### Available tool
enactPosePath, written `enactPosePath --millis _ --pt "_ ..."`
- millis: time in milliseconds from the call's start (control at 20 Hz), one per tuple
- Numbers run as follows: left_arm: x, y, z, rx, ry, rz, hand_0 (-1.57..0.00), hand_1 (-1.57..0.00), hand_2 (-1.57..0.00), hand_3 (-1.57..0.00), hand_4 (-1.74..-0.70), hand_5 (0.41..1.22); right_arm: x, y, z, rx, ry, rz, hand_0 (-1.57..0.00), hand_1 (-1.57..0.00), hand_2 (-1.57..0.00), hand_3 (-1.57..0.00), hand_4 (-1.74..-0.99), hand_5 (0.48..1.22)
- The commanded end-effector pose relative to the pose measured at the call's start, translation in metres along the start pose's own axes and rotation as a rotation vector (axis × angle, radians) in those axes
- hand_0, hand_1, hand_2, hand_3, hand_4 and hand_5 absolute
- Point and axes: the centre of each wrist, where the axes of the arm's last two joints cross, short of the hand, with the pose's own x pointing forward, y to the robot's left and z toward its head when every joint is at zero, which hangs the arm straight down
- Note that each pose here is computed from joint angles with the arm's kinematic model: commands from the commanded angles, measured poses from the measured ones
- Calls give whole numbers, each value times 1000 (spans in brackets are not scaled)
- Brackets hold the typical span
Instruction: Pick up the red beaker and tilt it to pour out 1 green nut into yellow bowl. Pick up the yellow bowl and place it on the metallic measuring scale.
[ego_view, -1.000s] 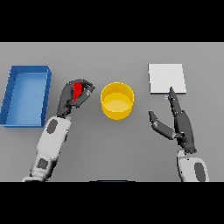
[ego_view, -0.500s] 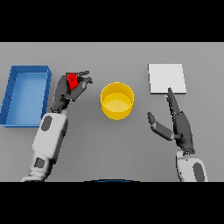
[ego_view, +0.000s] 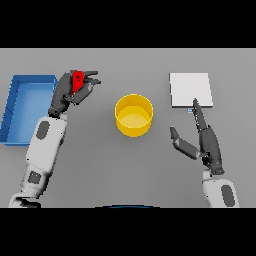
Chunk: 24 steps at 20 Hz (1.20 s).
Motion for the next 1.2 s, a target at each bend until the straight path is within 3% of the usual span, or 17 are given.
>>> enactPosePath --millis 0,400,800,850,1000,1150 --pt "4 1 -3 -13 -8 -50 -1559 -1560 -1561 -1556 -1727 1138 1 2 2 3 -11 2 1 1 1 1 -1213 662" --pt "42 -7 -21 -221 -17 -560 -1569 -1569 -1569 -1569 -1739 1129 6 4 4 14 18 14 1 1 1 1 -1178 663" --pt "69 -46 -35 -430 -57 -1108 -1571 -1571 -1571 -1571 -1741 1197 6 2 5 9 22 -12 1 1 1 1 -1187 676" --pt "74 -50 -38 -455 -46 -1179 -1571 -1571 -1571 -1571 -1689 1202 6 4 1 13 42 -16 1 1 1 1 -1191 675" --pt "79 -52 -47 -537 -72 -1358 -1571 -1571 -1571 -1383 -1710 1211 8 1 4 4 31 -49 1 1 1 1 -1195 671" --pt "93 -63 -55 -611 -103 -1509 -1571 -1571 -1571 -1332 -1718 1216 2 6 3 8 68 -80 1 1 1 1 -1202 651"
